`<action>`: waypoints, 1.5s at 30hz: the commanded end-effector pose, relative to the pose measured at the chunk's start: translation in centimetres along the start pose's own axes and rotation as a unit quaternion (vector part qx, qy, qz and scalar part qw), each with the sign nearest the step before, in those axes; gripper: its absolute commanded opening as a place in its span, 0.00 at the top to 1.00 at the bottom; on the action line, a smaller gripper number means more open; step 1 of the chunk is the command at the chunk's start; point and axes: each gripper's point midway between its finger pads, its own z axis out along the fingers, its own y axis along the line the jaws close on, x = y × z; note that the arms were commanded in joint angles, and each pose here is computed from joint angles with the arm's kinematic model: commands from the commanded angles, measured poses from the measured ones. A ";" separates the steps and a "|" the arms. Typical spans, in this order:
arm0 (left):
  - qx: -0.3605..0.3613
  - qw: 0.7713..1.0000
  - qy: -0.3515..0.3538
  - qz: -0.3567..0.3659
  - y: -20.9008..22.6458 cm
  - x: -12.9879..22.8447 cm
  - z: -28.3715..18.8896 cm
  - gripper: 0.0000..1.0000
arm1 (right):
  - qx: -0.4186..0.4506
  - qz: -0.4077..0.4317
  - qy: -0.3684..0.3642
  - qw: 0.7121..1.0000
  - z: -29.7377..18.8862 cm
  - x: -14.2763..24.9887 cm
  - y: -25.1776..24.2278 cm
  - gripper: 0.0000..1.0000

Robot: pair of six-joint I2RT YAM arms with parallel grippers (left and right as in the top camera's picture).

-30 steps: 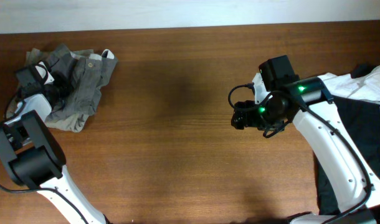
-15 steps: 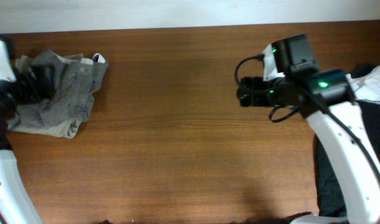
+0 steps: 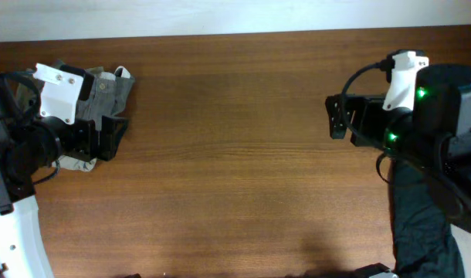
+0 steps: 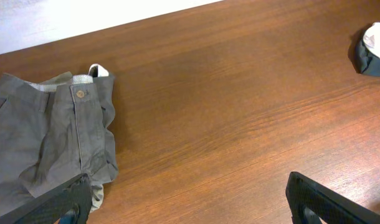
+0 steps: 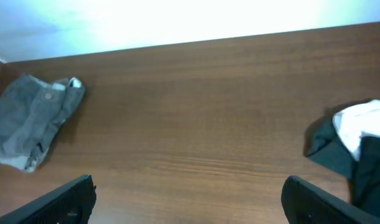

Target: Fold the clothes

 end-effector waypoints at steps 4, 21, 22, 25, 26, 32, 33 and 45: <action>-0.001 1.000 -0.007 0.012 -0.2 -0.4 -0.4 0.01 | -0.013 -0.004 0.031 0.999 0.7 1.0 0.5 0.01; -0.001 1.000 -0.006 0.012 -0.2 -0.4 -0.4 0.01 | 0.153 -0.035 -0.162 0.974 1.6 13.6 -12.6 0.01; -0.001 1.000 -0.006 0.012 -0.2 -0.4 -0.4 0.01 | 0.152 -0.036 -0.168 0.973 2.5 15.2 -13.0 0.01; -0.001 1.000 -0.006 0.012 -0.2 -0.4 -0.4 0.01 | 0.146 -0.038 -0.191 0.970 4.3 18.9 -13.7 0.01; -0.001 1.000 -0.006 0.012 -0.2 -0.4 -0.4 0.01 | 0.146 -0.039 -0.199 0.968 4.6 19.6 -13.9 0.01; -0.001 1.000 -0.006 0.012 -0.2 -0.4 -0.4 0.01 | 0.144 -0.035 -0.161 0.976 8.3 23.7 -15.1 0.01; -0.001 1.000 -0.006 0.012 -0.2 -0.4 -0.4 0.01 | 0.145 -0.034 -0.152 0.977 9.1 24.5 -15.4 0.01; -0.001 1.000 -0.006 0.012 -0.2 -0.4 -0.4 0.01 | 0.145 -0.034 -0.150 0.977 9.6 24.7 -15.6 0.01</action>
